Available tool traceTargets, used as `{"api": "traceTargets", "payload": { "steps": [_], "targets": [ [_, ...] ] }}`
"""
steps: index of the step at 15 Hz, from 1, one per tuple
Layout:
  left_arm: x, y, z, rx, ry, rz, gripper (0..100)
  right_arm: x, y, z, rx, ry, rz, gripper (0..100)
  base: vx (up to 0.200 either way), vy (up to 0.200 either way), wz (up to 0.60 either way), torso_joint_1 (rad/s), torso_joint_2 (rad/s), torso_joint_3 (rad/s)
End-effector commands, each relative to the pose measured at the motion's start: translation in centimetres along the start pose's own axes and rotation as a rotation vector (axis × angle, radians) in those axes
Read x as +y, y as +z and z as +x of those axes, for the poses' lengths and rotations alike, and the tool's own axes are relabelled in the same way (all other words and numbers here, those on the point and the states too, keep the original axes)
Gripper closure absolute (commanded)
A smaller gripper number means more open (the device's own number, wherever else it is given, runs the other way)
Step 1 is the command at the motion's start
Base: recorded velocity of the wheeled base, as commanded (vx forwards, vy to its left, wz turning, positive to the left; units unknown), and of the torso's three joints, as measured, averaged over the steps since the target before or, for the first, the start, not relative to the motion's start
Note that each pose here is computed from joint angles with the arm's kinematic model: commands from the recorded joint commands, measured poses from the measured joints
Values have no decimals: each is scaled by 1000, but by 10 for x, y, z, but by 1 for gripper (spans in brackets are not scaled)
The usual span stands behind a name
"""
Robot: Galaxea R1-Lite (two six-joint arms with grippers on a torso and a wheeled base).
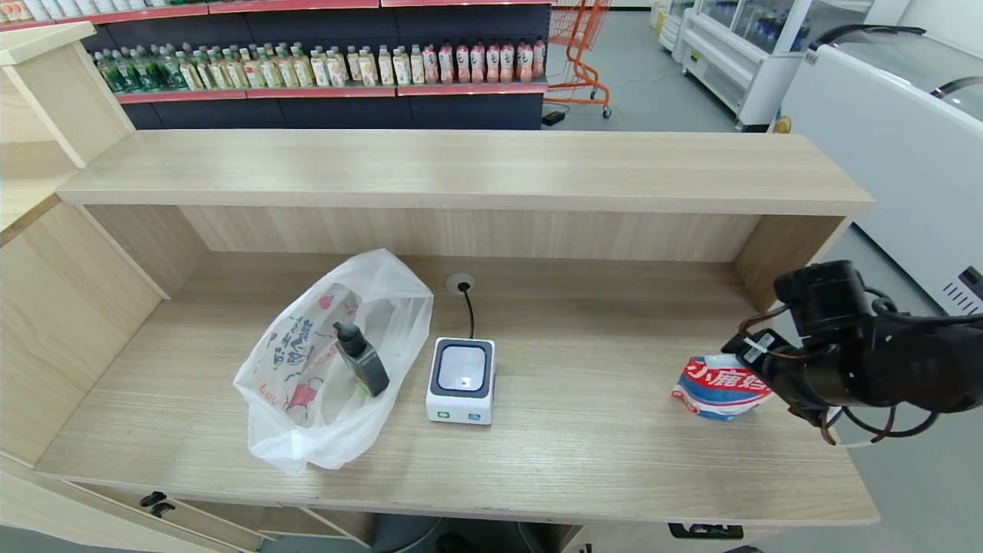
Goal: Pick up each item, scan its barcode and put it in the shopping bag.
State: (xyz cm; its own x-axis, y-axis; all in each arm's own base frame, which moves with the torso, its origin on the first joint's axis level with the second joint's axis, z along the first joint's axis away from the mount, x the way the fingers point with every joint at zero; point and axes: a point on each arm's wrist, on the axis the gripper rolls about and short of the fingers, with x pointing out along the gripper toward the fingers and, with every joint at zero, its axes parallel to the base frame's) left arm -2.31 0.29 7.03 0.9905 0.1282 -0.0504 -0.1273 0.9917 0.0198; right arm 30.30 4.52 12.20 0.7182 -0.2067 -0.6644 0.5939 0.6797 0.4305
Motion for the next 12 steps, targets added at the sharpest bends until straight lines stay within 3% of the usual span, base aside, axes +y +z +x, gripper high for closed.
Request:
{"api": "traceTargets", "payload": {
  "steps": [1,2,8,10,12],
  "targets": [
    [0,0,0,0,0,-1,0,-1,-15,27,27,-32,-43,0,0,0,0,0,0,0],
    [0,0,0,0,0,-1,0,-2,-20,28,31,-37,-109,100,0,0,0,0,0,0],
    [0,0,0,0,0,1,0,2,-21,34,-1,-5,-281,100,0,0,0,0,0,0],
    [0,0,0,0,0,1,0,12,-10,22,-54,103,-311,100,0,0,0,0,0,0],
    [0,0,0,0,0,1,0,21,5,-3,-28,289,-342,100,0,0,0,0,0,0]
  ]
}}
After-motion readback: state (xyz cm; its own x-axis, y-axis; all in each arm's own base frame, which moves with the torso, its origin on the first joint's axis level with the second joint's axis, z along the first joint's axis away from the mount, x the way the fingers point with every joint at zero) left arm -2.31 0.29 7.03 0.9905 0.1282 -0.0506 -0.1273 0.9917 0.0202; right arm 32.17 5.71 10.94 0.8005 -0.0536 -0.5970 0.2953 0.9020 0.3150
